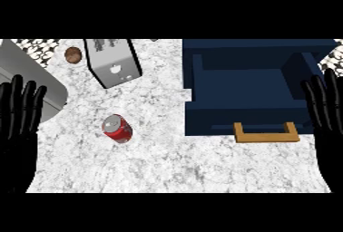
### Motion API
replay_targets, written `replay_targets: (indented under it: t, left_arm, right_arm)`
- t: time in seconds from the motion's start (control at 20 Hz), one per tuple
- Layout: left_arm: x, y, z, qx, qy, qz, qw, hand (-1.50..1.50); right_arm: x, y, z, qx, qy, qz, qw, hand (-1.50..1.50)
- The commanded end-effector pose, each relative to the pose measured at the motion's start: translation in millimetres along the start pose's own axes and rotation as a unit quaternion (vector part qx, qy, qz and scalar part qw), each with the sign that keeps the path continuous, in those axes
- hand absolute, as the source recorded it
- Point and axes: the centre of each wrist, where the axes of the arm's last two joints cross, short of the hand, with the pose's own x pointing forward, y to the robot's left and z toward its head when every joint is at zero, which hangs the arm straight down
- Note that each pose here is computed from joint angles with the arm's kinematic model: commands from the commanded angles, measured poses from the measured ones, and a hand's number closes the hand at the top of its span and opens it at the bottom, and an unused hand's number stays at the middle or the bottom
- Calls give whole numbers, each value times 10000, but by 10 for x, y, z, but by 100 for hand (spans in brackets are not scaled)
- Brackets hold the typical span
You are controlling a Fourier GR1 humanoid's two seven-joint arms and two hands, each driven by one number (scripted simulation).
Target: Pick up the can, place it into the drawer and close the drawer
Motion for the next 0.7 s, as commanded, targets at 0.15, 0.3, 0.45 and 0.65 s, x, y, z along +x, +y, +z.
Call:
replay_targets:
  t: [0.15,0.3,0.45,0.65]
  left_arm:
    - [58,70,-261,-1280,-229,725,9889,-150]
    - [-302,86,-23,-1509,1478,388,9767,-150]
    - [-257,129,-113,-1717,1682,466,9696,-150]
    - [136,382,-251,-1782,1683,439,9685,-150]
  right_arm:
    - [3,40,1,-24,112,-189,9998,-150]
    - [-293,-78,249,-970,1490,-13,9841,-150]
    - [-242,-241,254,-1157,1731,130,9780,-150]
    - [-91,-407,302,-1321,1795,202,9746,-150]
